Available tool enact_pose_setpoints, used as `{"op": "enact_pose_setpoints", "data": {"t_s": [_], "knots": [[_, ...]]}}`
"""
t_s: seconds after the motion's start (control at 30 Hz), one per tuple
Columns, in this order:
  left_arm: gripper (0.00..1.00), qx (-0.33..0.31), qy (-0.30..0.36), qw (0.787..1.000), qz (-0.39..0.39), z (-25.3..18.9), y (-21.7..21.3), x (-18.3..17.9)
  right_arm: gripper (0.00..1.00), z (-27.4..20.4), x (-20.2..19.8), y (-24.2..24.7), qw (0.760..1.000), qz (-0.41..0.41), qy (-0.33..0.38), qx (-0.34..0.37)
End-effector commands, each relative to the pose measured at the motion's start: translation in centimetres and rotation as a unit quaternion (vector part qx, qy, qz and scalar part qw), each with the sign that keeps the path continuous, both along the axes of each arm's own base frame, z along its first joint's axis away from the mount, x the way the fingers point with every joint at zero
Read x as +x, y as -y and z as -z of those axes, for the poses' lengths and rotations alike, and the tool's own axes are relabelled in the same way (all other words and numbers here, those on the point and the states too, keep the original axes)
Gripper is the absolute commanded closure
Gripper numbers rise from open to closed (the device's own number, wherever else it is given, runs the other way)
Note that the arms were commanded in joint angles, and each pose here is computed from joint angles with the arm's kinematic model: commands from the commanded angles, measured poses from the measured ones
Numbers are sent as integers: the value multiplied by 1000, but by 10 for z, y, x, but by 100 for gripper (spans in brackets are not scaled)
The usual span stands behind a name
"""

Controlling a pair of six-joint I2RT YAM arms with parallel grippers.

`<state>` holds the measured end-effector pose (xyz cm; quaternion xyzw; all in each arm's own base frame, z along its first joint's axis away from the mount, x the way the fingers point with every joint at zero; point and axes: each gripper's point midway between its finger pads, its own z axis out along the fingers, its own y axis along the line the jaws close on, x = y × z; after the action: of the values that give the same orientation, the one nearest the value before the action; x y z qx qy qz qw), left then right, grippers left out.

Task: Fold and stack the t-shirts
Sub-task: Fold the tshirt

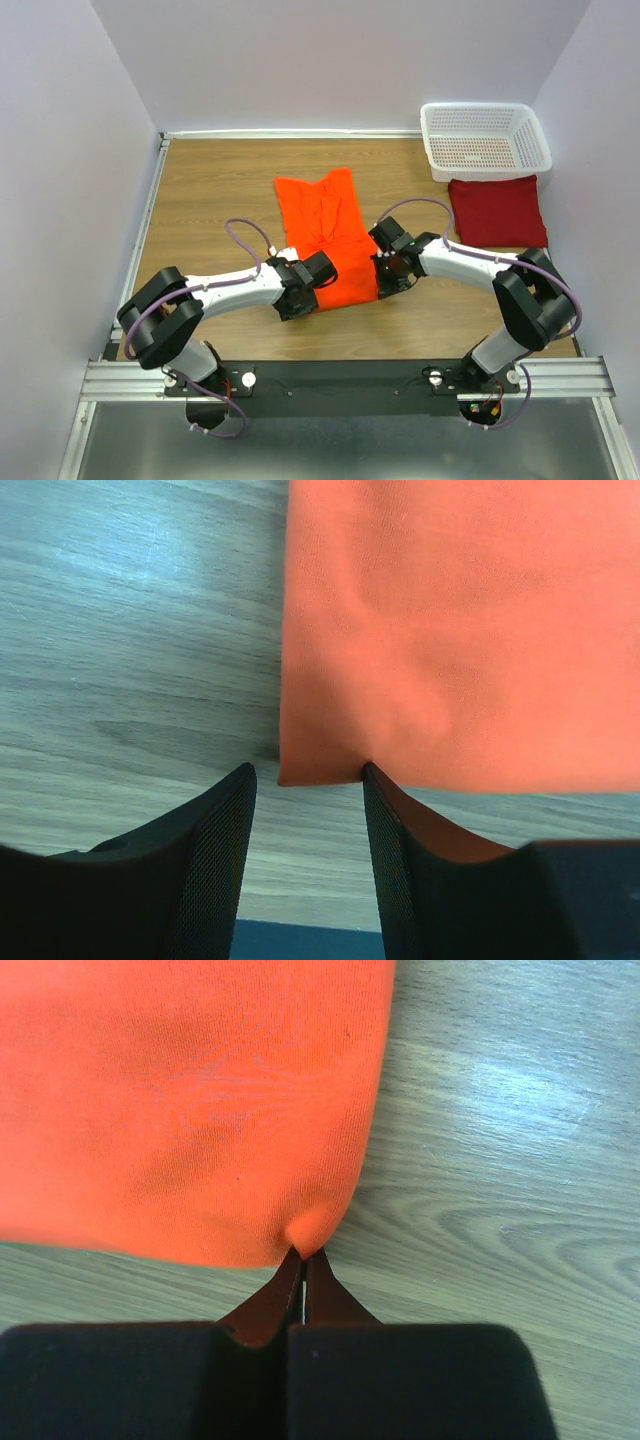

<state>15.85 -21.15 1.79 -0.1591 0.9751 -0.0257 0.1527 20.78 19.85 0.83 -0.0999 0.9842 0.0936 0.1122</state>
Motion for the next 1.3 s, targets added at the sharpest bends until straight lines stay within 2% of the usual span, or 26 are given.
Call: {"op": "enact_pose_setpoints", "data": {"t_s": [0.0,0.23,0.6,0.63,0.7,0.77,0.87,0.93,1.13,1.23,1.27], "knots": [[44,46,7,999,-5,11,-17,3,99,40,-31,29,997,-10,-49,-66],[47,48,5,999,4,17,-18,5,99,40,-32,31,997,-7,-49,-67],[73,23,-26,998,56,43,-6,0,99,40,-40,29,996,-19,-63,-56],[82,21,-28,997,61,44,-6,-1,99,40,-39,29,996,-19,-63,-55],[89,22,-34,997,67,49,-5,-2,99,38,-37,27,997,-22,-60,-53],[100,23,-34,996,73,49,-5,-1,99,36,-34,25,997,-23,-54,-51],[100,33,-29,996,80,44,-5,2,99,25,-24,21,998,-26,-31,-45],[100,32,-32,995,89,37,-6,1,99,21,-29,22,998,-30,-44,-44],[100,-15,-85,984,158,9,-3,-46,99,0,-75,51,990,-50,-113,-73],[100,-53,-111,969,213,-14,8,-82,99,-28,-94,48,988,-53,-137,-41],[100,-84,-136,955,250,-23,17,-108,99,-41,-104,43,987,-51,-153,-16]]}}
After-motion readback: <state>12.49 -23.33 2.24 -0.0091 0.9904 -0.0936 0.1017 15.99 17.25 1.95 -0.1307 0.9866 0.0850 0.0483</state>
